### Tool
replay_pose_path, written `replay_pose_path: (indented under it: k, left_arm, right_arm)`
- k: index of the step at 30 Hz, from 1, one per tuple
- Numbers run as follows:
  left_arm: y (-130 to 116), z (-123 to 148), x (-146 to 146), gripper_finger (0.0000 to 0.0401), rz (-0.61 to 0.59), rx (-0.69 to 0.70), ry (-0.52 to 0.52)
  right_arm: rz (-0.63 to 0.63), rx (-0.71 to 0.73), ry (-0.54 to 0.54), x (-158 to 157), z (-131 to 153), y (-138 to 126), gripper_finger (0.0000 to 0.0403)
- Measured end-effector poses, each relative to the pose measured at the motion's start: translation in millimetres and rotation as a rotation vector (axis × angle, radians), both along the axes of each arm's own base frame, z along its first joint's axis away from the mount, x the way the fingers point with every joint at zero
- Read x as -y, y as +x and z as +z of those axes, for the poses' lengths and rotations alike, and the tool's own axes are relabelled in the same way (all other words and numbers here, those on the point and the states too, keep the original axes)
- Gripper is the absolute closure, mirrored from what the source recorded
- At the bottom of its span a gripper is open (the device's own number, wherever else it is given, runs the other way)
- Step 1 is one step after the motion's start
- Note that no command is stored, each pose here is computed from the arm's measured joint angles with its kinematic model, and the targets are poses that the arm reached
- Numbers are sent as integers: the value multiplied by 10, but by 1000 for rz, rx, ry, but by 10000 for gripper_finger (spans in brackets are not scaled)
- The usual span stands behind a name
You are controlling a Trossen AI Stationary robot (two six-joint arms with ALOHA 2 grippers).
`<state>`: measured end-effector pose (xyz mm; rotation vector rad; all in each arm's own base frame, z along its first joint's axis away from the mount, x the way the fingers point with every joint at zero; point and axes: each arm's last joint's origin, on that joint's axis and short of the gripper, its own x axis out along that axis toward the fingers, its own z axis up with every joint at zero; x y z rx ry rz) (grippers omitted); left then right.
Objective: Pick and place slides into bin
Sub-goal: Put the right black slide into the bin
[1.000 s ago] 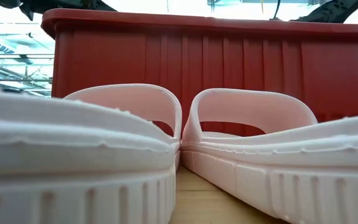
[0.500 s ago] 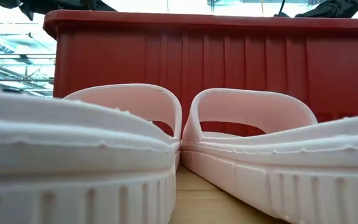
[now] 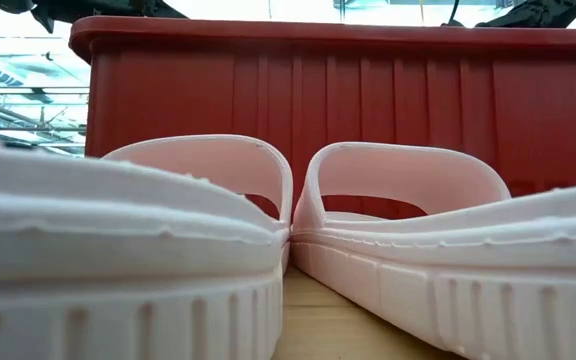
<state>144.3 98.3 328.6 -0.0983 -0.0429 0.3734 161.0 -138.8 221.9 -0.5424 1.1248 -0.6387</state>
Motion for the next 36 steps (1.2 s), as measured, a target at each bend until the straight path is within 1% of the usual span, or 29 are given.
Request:
replay_pose_path:
  k: [7, 10, 18, 24, 27, 33, 36]
  left_arm:
    - [-1, 1, -1, 215, 5, 0, 1]
    - [-1, 1, -2, 215, 6, 0, 3]
    - [-1, 0, -2, 215, 6, 0, 2]
    - [-1, 0, -2, 215, 6, 0, 2]
    - [-1, 0, -2, 215, 6, 0, 1]
    - [-1, 0, -2, 215, 6, 0, 1]
    - [-1, -1, -2, 215, 6, -1, 1]
  right_arm:
    - [-63, 69, 29, 0, -1, 1, 260]
    - [-66, 63, 37, -5, -8, -5, 260]
    - [-59, 43, 62, -46, -31, -3, 257]
    - [-10, 20, 81, -154, -48, 50, 260]
    - [7, 24, 64, -214, -18, 64, 261]
    - [8, 56, -23, -341, 115, 37, 258]
    - [17, 96, -29, -408, 172, 13, 258]
